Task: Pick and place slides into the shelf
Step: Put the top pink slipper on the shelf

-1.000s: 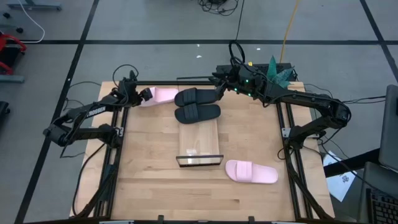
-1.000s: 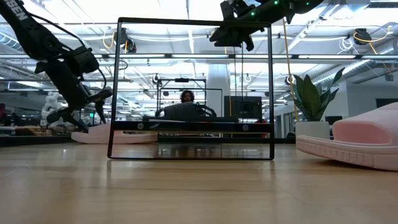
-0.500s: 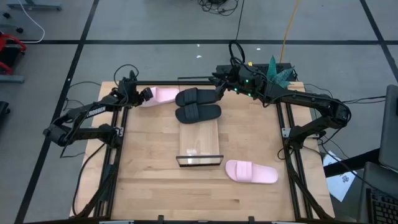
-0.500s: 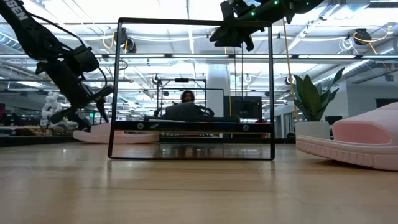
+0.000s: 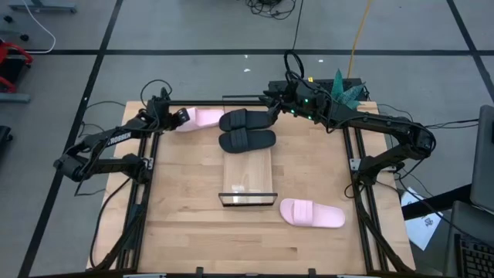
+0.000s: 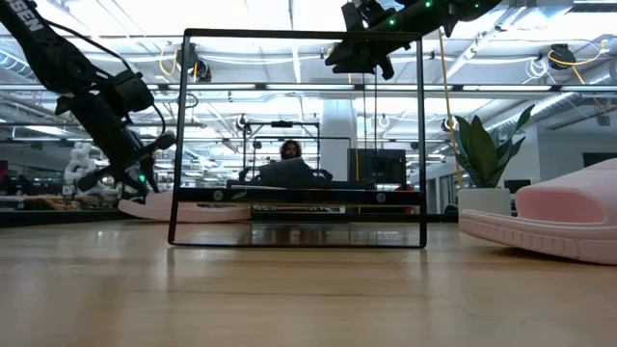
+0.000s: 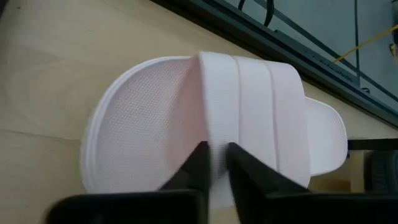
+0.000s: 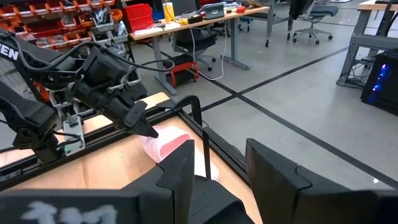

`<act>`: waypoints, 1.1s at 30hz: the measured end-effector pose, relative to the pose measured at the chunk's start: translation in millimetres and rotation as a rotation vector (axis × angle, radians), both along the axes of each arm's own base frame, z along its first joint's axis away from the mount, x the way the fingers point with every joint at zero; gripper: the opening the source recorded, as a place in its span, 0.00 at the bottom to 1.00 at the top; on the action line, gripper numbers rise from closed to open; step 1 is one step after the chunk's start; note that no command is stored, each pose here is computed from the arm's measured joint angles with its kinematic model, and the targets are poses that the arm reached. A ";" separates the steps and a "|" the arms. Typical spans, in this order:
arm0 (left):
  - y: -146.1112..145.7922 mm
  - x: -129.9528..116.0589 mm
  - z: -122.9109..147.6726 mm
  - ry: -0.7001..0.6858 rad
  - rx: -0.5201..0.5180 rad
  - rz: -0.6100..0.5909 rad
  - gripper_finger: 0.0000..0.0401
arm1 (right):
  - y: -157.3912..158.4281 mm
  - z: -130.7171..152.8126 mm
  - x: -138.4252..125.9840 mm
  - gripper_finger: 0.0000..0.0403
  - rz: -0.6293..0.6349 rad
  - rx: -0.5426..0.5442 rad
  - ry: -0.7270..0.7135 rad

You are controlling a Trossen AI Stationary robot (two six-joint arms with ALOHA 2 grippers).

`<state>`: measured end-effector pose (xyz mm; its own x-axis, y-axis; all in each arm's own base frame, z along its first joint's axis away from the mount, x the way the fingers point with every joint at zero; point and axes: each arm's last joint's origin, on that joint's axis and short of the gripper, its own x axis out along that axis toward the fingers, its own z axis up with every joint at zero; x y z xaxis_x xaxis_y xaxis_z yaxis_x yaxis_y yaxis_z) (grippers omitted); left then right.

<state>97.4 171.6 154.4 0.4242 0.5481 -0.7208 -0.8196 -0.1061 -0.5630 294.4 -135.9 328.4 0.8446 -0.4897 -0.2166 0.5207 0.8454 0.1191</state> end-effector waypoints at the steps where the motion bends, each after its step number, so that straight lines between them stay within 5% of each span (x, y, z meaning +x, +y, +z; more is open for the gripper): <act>1: 0.0 -0.1 -0.1 0.002 0.000 0.002 0.05 | 0.0 0.0 0.0 0.33 0.000 0.000 0.000; 14: -1.7 -1.1 6.2 -0.038 0.013 0.031 0.01 | 0.0 0.0 0.0 0.33 0.001 0.000 0.000; 33: -35.6 -25.2 73.5 -0.215 0.396 0.199 0.00 | 0.1 -0.9 -0.2 0.33 0.001 0.004 0.009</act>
<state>72.2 136.0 227.9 0.3994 0.8479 -0.3487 -0.6662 0.0071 -0.7458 294.2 -135.8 327.5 0.8431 -0.4881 -0.2259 0.5210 0.8454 0.1180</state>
